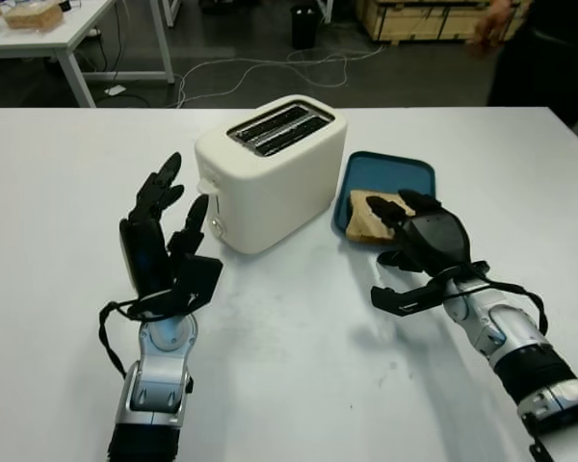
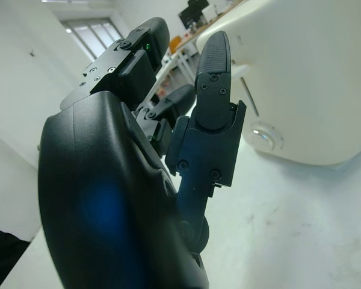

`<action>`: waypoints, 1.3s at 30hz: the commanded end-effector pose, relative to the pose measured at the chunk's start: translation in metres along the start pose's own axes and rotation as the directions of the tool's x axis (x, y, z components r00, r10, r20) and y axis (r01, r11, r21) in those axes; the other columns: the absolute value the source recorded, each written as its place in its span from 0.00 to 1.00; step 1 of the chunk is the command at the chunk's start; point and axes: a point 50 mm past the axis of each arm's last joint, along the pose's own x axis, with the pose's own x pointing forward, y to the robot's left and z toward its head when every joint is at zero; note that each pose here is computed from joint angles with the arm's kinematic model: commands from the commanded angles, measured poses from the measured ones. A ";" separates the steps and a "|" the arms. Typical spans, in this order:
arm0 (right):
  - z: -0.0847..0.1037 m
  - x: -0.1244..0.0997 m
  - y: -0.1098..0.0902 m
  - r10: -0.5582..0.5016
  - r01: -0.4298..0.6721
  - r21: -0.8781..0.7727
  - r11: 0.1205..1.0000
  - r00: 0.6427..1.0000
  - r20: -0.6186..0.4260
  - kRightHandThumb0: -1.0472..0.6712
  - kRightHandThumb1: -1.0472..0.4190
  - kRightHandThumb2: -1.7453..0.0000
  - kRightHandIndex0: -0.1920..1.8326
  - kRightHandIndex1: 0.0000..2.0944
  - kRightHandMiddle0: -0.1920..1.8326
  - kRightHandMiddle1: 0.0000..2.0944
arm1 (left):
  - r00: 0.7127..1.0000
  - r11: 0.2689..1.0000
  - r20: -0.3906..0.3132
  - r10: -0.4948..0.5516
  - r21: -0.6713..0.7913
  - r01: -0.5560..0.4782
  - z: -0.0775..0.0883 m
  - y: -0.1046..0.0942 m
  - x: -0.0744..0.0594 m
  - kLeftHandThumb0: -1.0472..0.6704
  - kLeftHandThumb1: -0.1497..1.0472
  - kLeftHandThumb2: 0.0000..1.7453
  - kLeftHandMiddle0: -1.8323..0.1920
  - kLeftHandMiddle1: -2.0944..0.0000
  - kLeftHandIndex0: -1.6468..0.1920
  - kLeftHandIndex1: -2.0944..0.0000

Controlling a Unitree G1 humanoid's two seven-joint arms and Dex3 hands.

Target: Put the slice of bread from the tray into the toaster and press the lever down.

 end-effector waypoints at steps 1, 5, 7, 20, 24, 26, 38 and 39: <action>-0.001 -0.003 0.010 0.047 -0.047 0.008 0.999 0.999 -0.019 0.31 0.21 0.99 0.22 0.00 0.23 0.00 | 1.000 1.000 0.019 -0.003 -0.002 0.003 0.003 0.000 0.001 0.37 0.89 0.17 0.66 0.69 0.54 0.99; -0.002 -0.002 0.013 0.036 -0.035 0.022 0.999 0.999 -0.030 0.32 0.19 0.99 0.22 0.00 0.23 0.00 | 1.000 1.000 0.019 -0.004 -0.002 0.004 0.003 -0.001 0.002 0.37 0.89 0.17 0.65 0.69 0.54 0.99; -0.002 -0.002 0.015 0.024 -0.023 0.047 0.999 0.999 -0.033 0.33 0.19 1.00 0.23 0.01 0.24 0.00 | 1.000 1.000 0.022 -0.007 -0.002 0.007 0.003 -0.001 0.002 0.37 0.89 0.17 0.65 0.69 0.54 0.99; -0.002 -0.003 0.020 -0.028 0.029 0.117 0.993 0.999 -0.016 0.42 0.14 0.99 0.39 0.10 0.35 0.05 | 1.000 1.000 0.025 -0.002 -0.008 0.003 0.005 -0.001 0.003 0.37 0.89 0.17 0.65 0.69 0.53 0.99; -0.006 -0.003 0.022 -0.020 0.020 0.090 0.996 1.000 -0.006 0.46 0.10 0.99 0.42 0.64 0.49 0.04 | 1.000 1.000 0.028 0.002 -0.006 -0.002 0.005 -0.001 0.003 0.37 0.89 0.17 0.65 0.69 0.53 1.00; -0.007 -0.004 0.024 -0.016 0.016 0.077 0.997 1.000 0.003 0.47 0.09 0.98 0.43 0.78 0.54 0.05 | 1.000 1.000 0.029 0.004 -0.005 -0.004 0.005 -0.001 0.003 0.37 0.89 0.17 0.65 0.68 0.53 1.00; -0.006 -0.002 0.018 0.003 -0.004 0.030 1.000 0.999 0.052 0.48 0.09 0.99 0.43 0.83 0.59 0.10 | 1.000 1.000 0.026 0.014 -0.016 -0.014 0.005 -0.001 0.002 0.37 0.89 0.16 0.65 0.68 0.53 1.00; -0.006 -0.002 0.017 0.004 -0.006 0.034 0.999 0.999 0.055 0.48 0.09 0.99 0.43 0.83 0.58 0.09 | 1.000 1.000 0.027 0.015 -0.013 -0.014 0.005 -0.001 0.002 0.37 0.89 0.16 0.65 0.68 0.53 1.00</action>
